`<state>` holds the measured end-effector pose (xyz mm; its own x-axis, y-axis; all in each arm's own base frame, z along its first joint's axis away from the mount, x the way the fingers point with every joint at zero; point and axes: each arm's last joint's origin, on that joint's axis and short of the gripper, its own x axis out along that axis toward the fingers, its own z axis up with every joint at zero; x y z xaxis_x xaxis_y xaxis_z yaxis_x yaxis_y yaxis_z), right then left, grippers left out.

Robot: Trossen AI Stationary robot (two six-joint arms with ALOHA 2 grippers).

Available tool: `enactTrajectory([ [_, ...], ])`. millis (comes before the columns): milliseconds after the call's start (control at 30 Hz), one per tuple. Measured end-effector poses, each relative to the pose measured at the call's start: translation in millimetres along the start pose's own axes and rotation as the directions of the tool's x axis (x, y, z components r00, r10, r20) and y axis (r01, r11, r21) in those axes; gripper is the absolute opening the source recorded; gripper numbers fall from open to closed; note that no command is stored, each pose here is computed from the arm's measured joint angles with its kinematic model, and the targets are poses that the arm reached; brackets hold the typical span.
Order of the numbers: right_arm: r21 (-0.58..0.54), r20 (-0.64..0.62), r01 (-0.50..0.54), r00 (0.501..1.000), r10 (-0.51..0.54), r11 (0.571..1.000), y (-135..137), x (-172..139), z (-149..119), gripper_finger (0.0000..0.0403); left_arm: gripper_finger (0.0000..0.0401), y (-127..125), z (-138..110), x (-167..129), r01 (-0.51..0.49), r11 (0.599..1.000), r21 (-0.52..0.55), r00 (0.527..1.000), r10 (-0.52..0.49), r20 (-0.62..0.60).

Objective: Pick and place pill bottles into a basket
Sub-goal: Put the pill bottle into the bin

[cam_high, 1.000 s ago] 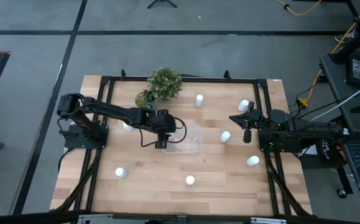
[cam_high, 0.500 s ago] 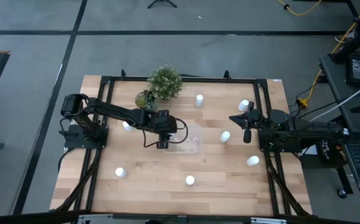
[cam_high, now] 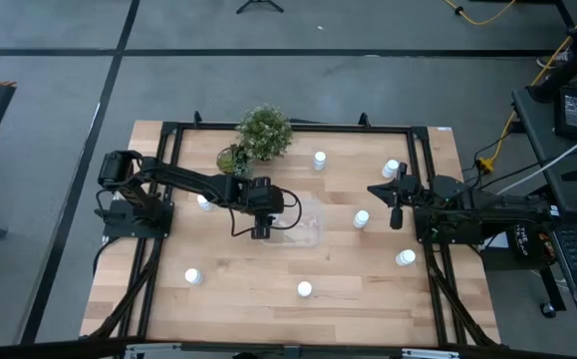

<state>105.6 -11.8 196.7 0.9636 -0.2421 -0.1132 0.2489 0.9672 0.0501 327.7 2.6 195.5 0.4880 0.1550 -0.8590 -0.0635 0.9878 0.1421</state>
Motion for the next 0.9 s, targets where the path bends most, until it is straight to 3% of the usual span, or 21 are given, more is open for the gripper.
enactTrajectory([
  [233, 0.001, 0.000, 0.000, 1.000, 0.000, 1.000, 0.0, 0.0, 0.0, 0.0012, 0.0188, -0.2, 0.0, 0.0, 0.007, 1.000, 0.000, 1.000, -0.007, 0.000],
  [900, 0.002, 0.000, 0.000, 1.000, 0.000, 1.000, 0.0, 0.0, 0.0, 0.0012, 0.0193, -0.5, -0.3, -0.9, 0.021, 1.000, 0.004, 1.000, -0.021, -0.003],
])
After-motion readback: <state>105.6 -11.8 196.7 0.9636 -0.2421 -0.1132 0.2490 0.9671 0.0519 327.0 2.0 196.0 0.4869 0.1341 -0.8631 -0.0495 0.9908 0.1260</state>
